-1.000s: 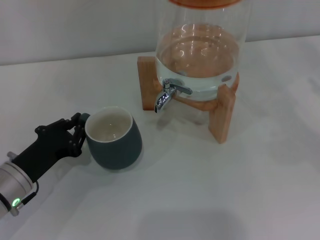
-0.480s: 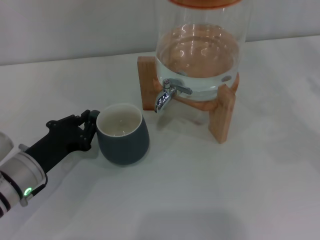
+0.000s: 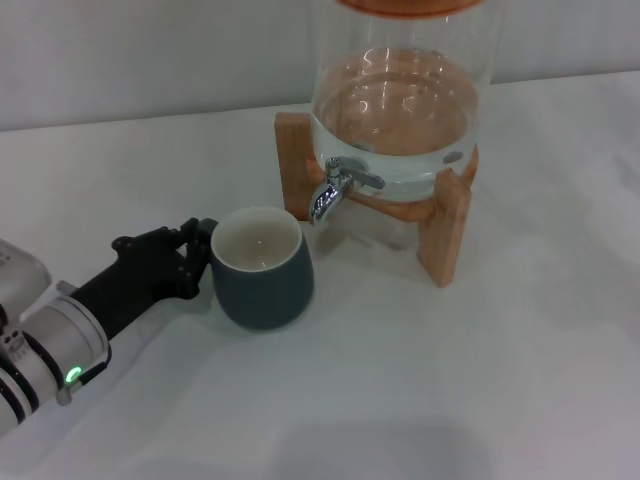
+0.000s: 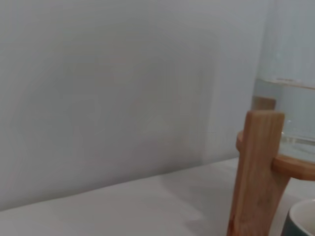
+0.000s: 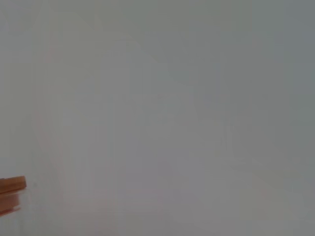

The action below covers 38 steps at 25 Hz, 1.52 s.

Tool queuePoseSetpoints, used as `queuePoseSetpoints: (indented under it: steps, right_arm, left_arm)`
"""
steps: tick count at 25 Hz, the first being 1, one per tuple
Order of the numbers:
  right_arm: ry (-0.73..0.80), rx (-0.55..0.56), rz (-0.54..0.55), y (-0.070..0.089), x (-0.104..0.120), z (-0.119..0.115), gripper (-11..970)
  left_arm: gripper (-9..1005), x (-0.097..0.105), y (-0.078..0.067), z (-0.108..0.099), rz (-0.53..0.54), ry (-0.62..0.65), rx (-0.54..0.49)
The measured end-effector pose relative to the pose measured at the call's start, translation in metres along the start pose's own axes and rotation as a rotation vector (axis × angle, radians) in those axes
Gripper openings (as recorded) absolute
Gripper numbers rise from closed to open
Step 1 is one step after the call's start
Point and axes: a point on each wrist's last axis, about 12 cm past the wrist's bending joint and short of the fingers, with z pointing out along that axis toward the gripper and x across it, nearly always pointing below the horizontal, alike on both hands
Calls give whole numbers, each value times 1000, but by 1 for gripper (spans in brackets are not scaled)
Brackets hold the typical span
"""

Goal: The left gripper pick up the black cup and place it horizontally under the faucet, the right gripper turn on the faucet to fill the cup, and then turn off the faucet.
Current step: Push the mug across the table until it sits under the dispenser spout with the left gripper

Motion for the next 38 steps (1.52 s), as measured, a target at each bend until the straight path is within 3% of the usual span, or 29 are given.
queuePoseSetpoints:
  steps: [14, 38]
  right_arm:
    - [3, -13, 0, 2, 0, 2, 808]
    - [2, -18, 1, 3, 1, 3, 807]
  left_arm:
    - [158, -1, -7, 9, 5, 32, 32]
    - [159, -19, -15, 34, 47, 40, 81]
